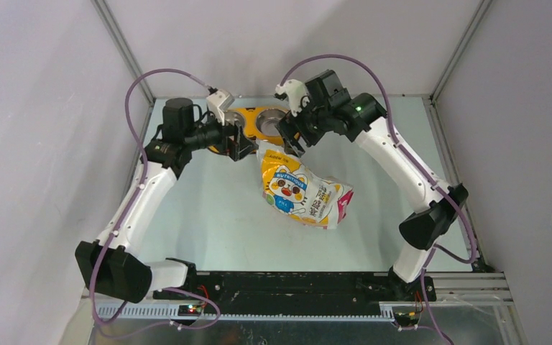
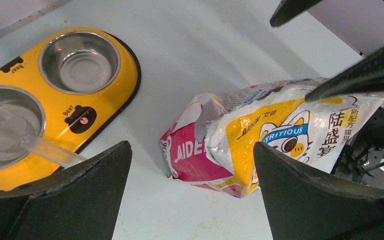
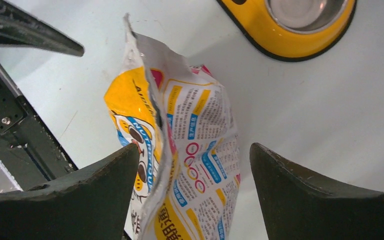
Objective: Serve the pet food
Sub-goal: Open the pet food bag at the center of the board.
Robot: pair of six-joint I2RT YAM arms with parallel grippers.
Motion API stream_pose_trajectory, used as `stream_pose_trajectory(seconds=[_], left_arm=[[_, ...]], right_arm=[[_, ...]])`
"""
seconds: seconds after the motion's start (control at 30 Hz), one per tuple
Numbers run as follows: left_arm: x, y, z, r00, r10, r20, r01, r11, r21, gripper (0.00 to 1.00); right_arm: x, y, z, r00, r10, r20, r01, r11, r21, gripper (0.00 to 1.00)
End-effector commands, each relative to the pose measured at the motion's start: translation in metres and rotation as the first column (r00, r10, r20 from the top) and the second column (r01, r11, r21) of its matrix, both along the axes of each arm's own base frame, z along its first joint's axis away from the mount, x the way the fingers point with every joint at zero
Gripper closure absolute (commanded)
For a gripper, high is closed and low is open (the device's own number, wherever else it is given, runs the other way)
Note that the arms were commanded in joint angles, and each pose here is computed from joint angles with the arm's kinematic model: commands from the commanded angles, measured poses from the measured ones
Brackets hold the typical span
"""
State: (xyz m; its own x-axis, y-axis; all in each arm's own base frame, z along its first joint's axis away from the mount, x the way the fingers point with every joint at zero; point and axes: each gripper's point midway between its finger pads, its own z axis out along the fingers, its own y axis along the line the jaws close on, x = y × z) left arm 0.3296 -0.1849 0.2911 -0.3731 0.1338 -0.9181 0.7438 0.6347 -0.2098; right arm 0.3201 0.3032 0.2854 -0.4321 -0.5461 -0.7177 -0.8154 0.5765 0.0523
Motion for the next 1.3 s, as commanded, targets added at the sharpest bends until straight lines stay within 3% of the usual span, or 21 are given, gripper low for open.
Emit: stream_pose_trajectory(seconds=[0.0, 0.5, 0.8, 1.27], left_arm=[[-0.008, -0.008, 0.014, 0.996, -0.03, 0.079, 0.032, 0.999, -0.015, 0.0], [-0.008, -0.007, 0.011, 0.996, -0.009, 0.084, 0.01, 1.0, -0.009, 0.0], [-0.006, -0.01, 0.005, 0.998, -0.018, 0.06, 0.019, 1.0, -0.017, 0.0], [-0.005, -0.011, 0.0, 0.999, -0.024, 0.043, 0.025, 0.999, -0.02, 0.0]], right_arm=[[0.004, -0.013, 0.035, 0.996, -0.043, 0.074, 0.037, 0.996, 0.084, 0.16], [0.008, -0.04, 0.036, 0.997, -0.062, 0.045, 0.056, 0.99, 0.13, 0.17], [0.0, -0.021, 0.015, 1.0, 0.013, -0.027, -0.009, 0.993, 0.12, 0.17], [-0.002, -0.019, 0.018, 1.0, 0.019, -0.02, -0.016, 0.992, 0.125, 0.17]])
